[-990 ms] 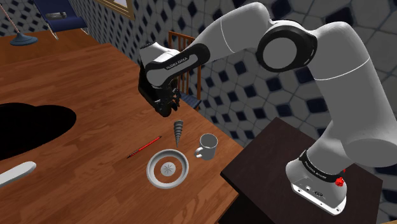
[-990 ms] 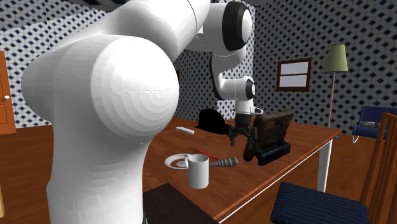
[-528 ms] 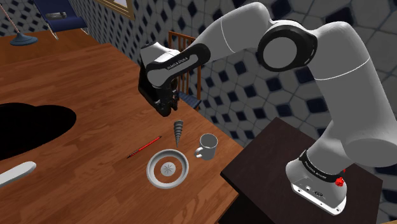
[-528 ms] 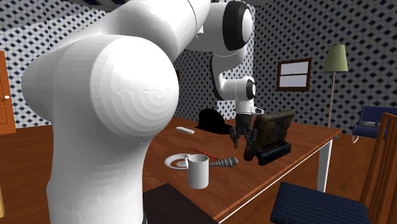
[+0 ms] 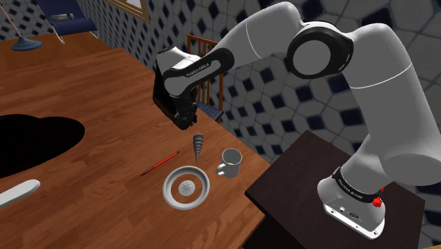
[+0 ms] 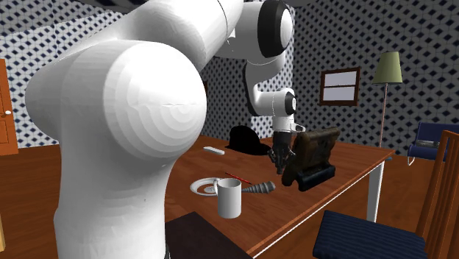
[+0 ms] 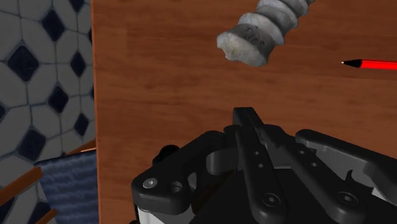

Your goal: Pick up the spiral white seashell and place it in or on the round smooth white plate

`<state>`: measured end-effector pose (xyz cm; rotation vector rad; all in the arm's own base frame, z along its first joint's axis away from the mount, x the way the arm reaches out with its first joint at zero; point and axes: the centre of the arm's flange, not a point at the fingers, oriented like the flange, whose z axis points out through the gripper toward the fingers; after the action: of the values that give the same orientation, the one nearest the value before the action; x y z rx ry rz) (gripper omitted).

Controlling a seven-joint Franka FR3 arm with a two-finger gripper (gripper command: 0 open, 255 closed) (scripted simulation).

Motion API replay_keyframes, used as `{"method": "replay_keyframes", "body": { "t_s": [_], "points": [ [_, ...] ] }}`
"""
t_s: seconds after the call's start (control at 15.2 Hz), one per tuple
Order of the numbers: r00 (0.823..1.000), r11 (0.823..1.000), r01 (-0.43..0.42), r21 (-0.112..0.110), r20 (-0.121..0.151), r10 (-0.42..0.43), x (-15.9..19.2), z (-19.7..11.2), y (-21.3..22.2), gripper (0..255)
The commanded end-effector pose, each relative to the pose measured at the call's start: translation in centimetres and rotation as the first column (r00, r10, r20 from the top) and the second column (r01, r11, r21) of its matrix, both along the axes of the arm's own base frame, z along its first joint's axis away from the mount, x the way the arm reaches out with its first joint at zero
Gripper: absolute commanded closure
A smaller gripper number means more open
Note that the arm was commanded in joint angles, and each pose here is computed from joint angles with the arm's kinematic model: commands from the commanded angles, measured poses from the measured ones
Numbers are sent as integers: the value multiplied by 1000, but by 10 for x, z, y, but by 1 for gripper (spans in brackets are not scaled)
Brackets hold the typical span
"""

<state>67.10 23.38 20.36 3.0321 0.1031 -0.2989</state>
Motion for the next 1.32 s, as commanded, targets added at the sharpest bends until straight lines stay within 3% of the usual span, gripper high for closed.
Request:
{"method": "replay_keyframes", "body": {
  "t_s": [0.0,0.07,0.2,0.33,0.46,0.59,1.25],
  "points": [
    [1000,1000,0,0,0,0,0,0,0,255],
    [1000,1000,0,0,0,0,0,0,0,0],
    [992,991,123,46,19,-124,-28,-4,-9,0],
    [969,966,242,94,32,-246,-57,-8,-14,0],
    [930,923,356,143,39,-365,-86,-14,-16,0],
    [881,870,456,189,40,-471,-113,-19,-14,0],
    [881,870,456,189,40,-471,-116,-58,-8,0]
  ]
}}
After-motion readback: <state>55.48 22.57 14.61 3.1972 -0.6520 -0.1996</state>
